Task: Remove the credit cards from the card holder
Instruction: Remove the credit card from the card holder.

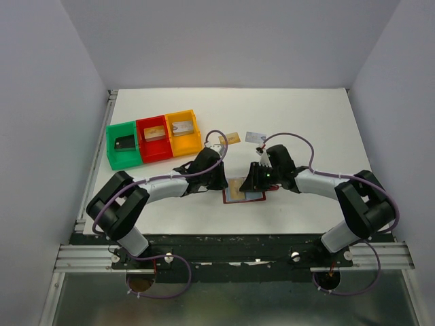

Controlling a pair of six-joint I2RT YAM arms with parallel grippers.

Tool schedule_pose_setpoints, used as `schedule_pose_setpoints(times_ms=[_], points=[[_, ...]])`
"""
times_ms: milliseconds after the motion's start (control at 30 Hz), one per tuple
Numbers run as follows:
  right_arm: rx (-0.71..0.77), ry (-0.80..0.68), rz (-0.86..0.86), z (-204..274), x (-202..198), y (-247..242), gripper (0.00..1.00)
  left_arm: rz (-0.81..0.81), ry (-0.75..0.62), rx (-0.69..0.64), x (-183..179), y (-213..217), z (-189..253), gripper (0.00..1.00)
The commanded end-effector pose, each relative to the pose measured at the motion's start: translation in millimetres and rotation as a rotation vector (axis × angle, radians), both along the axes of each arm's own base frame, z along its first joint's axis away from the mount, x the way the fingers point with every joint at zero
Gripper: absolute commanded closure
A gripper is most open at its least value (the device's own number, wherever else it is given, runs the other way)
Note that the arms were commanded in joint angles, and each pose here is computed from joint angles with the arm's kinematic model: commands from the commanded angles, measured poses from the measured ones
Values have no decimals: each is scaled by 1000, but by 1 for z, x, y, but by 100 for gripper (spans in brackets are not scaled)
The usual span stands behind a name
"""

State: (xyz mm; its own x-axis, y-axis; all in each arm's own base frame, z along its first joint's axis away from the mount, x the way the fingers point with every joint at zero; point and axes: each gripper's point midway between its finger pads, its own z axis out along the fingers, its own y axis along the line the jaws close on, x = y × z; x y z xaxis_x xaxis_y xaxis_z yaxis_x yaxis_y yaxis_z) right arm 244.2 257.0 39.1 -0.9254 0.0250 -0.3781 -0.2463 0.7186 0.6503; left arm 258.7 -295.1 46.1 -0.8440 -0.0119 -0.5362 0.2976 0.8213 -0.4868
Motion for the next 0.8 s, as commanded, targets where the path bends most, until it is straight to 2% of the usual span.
schedule_pose_setpoints(times_ms=[0,300,767], points=[[-39,5,-37,-13,3,-8,61,-2,12,-6,2,-3,-3,81],[-30,22,-36,-19,0,-9,62,-3,32,20,0,-1,-12,84],[32,36,-32,-15,2,-2,67,-3,50,38,-2,1,-20,85]])
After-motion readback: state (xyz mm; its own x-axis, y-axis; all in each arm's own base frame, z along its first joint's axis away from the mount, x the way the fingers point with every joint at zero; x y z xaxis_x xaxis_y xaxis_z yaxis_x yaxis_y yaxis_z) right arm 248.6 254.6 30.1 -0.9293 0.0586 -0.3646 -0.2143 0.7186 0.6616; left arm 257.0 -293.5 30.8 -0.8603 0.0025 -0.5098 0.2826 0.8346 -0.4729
